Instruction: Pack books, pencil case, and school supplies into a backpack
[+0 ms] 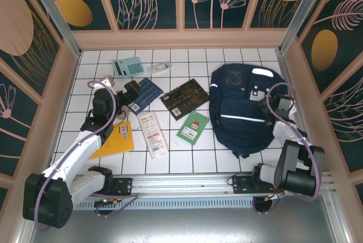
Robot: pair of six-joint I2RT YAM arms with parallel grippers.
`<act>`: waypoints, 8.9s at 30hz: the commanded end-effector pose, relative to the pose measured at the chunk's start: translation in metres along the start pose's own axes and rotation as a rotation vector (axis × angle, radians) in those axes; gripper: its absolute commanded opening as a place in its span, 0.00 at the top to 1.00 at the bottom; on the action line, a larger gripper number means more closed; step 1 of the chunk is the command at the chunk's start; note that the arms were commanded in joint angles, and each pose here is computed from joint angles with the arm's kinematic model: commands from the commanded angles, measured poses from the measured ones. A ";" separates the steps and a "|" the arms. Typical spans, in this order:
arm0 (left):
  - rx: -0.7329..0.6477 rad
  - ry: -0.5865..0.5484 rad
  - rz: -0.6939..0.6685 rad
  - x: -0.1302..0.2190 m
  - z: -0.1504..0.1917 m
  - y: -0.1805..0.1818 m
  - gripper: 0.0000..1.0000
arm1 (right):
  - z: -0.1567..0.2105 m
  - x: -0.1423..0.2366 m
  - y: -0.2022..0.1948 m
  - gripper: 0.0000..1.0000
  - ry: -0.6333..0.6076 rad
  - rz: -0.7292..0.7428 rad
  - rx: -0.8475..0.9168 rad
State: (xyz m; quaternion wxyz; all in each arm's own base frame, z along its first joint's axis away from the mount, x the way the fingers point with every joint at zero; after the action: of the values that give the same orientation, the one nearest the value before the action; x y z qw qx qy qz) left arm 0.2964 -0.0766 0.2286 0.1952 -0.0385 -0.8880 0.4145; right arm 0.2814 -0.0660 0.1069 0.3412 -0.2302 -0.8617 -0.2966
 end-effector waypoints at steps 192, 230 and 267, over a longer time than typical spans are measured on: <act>-1.020 0.202 0.225 -0.061 0.213 -0.223 1.00 | 0.058 0.101 0.102 0.45 -0.259 -0.946 0.420; -0.944 0.199 0.275 -0.052 0.188 -0.239 1.00 | 0.042 0.075 0.148 0.19 -0.021 -1.248 0.422; -0.933 0.207 0.260 -0.059 0.188 -0.238 1.00 | 0.067 0.074 0.144 0.53 -0.121 -1.024 0.588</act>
State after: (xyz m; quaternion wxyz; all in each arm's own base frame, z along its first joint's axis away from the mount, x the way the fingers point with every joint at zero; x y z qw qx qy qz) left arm 0.2955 -0.3803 0.2295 0.2479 -0.2719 -0.9270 -0.0731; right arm 0.2882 0.1019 0.1668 0.1786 0.3287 -0.9077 -0.1903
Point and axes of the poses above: each hand's point on the last joint's axis, 136 mm out from that joint toward the fingers, its own x axis back along the fingers, its own y axis along the line the jaws close on, z = x × y, the point moved 6 cm from there along x, back along the fingers, and after that the axes turned 11 degrees about x, right-handed, at the moved point
